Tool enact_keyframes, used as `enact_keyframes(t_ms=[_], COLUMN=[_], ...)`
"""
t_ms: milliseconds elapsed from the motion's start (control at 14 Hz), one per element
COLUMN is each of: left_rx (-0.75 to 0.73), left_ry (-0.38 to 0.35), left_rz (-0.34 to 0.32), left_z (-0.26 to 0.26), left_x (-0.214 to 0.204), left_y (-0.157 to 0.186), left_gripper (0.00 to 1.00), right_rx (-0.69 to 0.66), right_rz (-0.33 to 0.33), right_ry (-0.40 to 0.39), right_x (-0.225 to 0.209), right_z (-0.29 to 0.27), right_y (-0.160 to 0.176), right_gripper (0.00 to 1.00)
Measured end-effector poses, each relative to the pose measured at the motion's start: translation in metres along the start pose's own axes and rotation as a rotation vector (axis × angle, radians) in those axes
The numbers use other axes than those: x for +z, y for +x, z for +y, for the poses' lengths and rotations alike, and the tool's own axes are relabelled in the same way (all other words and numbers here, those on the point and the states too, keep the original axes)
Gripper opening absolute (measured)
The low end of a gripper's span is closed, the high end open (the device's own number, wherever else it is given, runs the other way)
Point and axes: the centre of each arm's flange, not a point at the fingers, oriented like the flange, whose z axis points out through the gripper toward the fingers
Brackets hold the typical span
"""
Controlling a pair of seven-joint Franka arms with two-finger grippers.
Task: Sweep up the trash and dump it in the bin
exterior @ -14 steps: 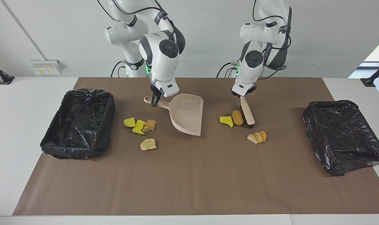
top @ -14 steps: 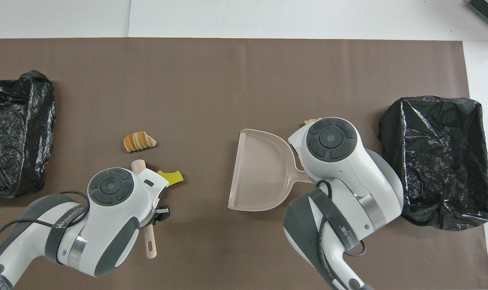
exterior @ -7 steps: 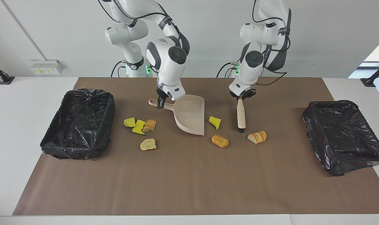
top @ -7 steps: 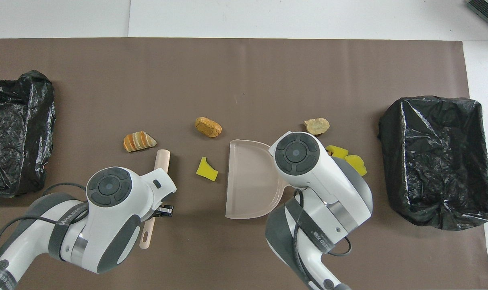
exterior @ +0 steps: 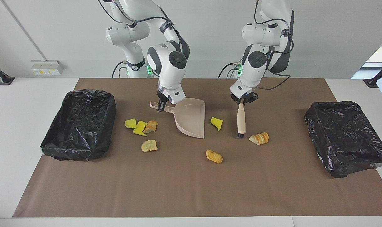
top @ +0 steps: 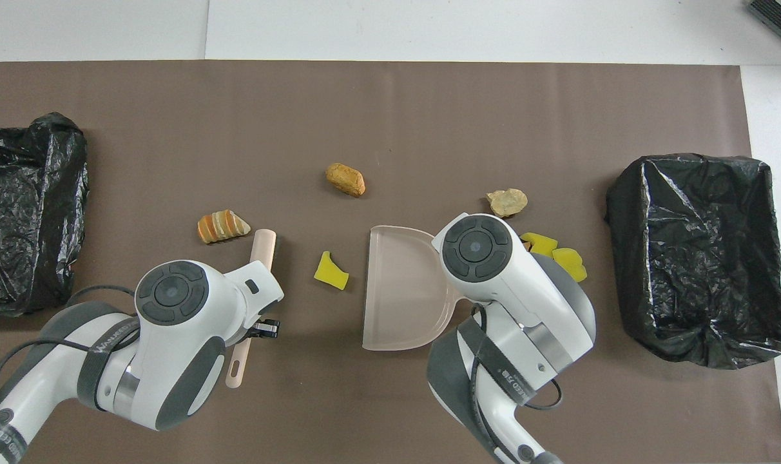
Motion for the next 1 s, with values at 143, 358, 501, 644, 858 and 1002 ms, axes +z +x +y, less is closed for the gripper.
enact_keyframes(t_ms=[143,358,501,644,858,1002], left_rx=[0.039,0.110,0.163,0.169,0.164,0.129], left_ry=[0.000,-0.017,-0.033,-0.054,-0.064,-0.066], left_rz=[0.003,0.009,0.012,0.028,0.049,0.044], left_z=[0.017,0.061,0.098,0.132,0.153,0.137], left_x=[0.008,0.013,0.010,-0.002,-0.035,-0.059], left_y=[0.000,-0.006,-0.019,-0.029,-0.033,-0.029], left_gripper=[0.26,0.26,0.26,0.26,0.26,0.26], right_rx=[0.024,0.029,0.030,0.030,0.030,0.030], right_rz=[-0.002,-0.002,-0.002,-0.002,-0.002,-0.002], right_ry=[0.001,0.001,0.001,0.001,0.001,0.001], right_x=[0.001,0.001,0.001,0.001,0.001,0.001], right_z=[-0.002,-0.002,-0.002,-0.002,-0.002,-0.002], right_y=[0.002,0.002,0.002,0.002,0.002,0.002], right_gripper=[0.32,0.32,0.32,0.32,0.32,0.32])
